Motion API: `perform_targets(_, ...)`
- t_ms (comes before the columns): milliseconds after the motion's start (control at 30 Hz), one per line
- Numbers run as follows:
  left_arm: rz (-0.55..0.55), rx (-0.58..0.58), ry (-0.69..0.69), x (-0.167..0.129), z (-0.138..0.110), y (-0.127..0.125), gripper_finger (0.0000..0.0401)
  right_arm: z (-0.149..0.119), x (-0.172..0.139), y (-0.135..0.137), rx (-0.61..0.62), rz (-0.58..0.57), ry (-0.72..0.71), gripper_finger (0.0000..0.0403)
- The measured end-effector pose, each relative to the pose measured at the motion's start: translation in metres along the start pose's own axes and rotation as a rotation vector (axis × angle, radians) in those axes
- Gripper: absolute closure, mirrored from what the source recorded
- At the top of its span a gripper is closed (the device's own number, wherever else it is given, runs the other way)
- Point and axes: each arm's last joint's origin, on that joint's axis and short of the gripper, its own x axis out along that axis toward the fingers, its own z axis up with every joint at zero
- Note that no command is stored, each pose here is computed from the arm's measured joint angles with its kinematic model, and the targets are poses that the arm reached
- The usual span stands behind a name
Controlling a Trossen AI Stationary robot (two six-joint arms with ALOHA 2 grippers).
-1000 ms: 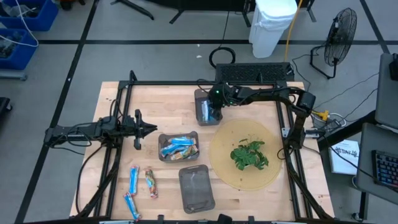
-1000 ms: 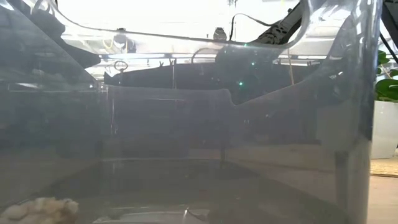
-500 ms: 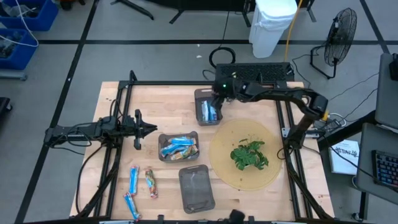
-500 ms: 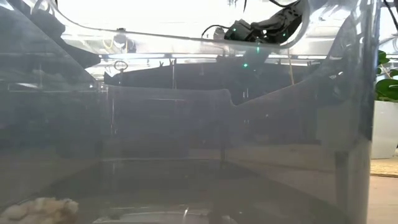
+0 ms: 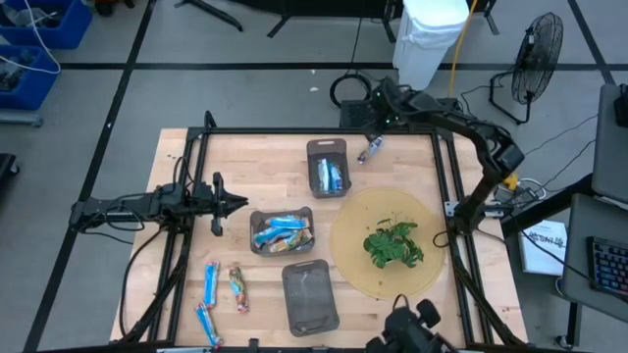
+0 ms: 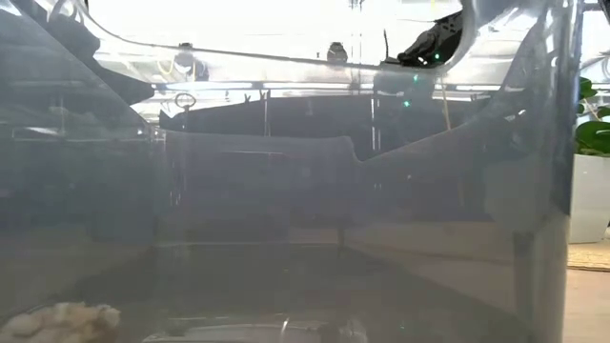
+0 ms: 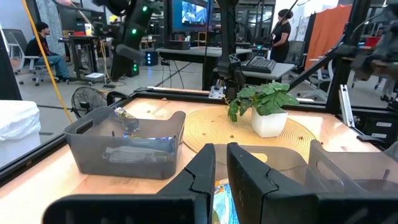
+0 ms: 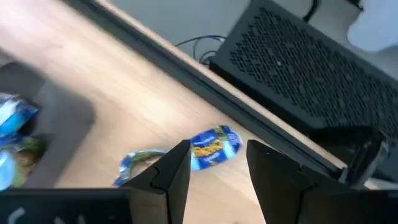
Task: Pick and place Granola Bars by type
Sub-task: Put the blue granola bar into the top black bin
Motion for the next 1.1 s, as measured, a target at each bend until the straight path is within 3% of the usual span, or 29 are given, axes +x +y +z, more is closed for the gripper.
perform_targets(167,0.000,0.000,0.000,0.000,0.000,0.000,0.0354,-0.005,0.024,-0.006,0.051,0.009,0.097,0.0247)
perform_targets(533,0.000,0.000,0.000,0.000,0.000,0.000,0.0354,-0.014,0.079,0.000,0.040,0.016,0.228,0.0245)
perform_targets(1100,0.000,0.000,0.000,0.000,0.000,0.000,0.0354,-0.019,0.073,-0.004,0.064,-0.020,0.275,0.0245)
